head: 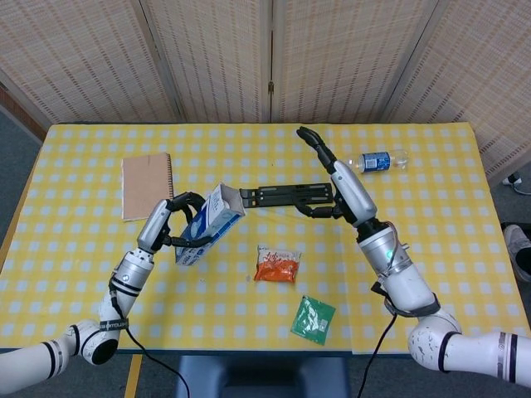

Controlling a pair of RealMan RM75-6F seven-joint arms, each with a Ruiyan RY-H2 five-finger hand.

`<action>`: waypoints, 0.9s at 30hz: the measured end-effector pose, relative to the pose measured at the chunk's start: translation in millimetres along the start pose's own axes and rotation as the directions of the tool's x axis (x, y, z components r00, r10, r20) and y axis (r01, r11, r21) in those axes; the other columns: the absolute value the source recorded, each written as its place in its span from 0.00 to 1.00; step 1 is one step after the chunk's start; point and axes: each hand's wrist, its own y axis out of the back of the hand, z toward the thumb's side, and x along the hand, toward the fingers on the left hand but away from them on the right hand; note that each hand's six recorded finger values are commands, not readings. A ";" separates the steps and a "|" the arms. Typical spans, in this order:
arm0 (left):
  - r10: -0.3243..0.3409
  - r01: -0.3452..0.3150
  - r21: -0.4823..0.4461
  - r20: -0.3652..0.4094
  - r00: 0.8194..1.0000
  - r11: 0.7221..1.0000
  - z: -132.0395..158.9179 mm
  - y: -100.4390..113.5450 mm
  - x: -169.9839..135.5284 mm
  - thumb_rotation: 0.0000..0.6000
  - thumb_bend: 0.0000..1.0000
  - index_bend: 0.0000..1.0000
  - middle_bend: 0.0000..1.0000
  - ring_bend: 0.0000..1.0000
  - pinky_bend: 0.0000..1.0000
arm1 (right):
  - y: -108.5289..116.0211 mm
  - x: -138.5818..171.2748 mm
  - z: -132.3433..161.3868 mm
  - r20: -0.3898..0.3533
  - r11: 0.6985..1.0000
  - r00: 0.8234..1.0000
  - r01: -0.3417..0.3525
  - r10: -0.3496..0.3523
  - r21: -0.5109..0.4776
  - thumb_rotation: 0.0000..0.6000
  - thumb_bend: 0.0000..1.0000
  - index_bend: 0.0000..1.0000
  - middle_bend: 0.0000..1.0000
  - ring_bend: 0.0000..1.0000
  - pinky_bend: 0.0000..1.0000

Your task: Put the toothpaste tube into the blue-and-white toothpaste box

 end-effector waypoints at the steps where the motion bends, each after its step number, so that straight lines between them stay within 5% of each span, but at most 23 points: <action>1: -0.023 0.023 0.049 -0.008 1.000 0.999 -5.3 -1.4 -4.2 1.00 0.15 0.46 0.54 0.48 0.65 | 4.8 8.0 -8.0 0.016 0.999 1.000 0.001 -0.002 0.046 1.00 0.39 0.00 0.00 0.00 0.00; 7: -0.136 0.142 0.306 -0.041 0.990 0.941 -33.7 -6.8 -26.9 1.00 0.15 0.46 0.54 0.48 0.65 | 22.3 53.5 -48.2 0.115 0.973 0.993 -0.037 0.010 0.230 1.00 0.39 0.00 0.00 0.00 0.00; 12: -0.221 0.218 0.491 -0.053 0.974 0.843 -52.9 -9.9 -43.4 1.00 0.15 0.46 0.54 0.48 0.65 | 30.8 85.5 -70.8 0.173 0.949 0.985 -0.073 0.020 0.307 1.00 0.39 0.00 0.00 0.00 0.00; 22: -0.267 0.299 0.647 -0.151 0.952 0.701 -95.7 0.3 -52.5 1.00 0.15 0.46 0.54 0.46 0.61 | 52.6 150.8 -129.2 0.398 0.818 0.916 -0.266 0.050 0.510 1.00 0.39 0.00 0.00 0.00 0.00; 27: -0.281 0.353 0.690 -0.220 0.934 0.632 -119.4 -1.0 -53.2 1.00 0.15 0.43 0.51 0.41 0.51 | 56.5 150.3 -136.9 0.421 0.822 0.906 -0.273 0.044 0.501 1.00 0.39 0.00 0.00 0.00 0.00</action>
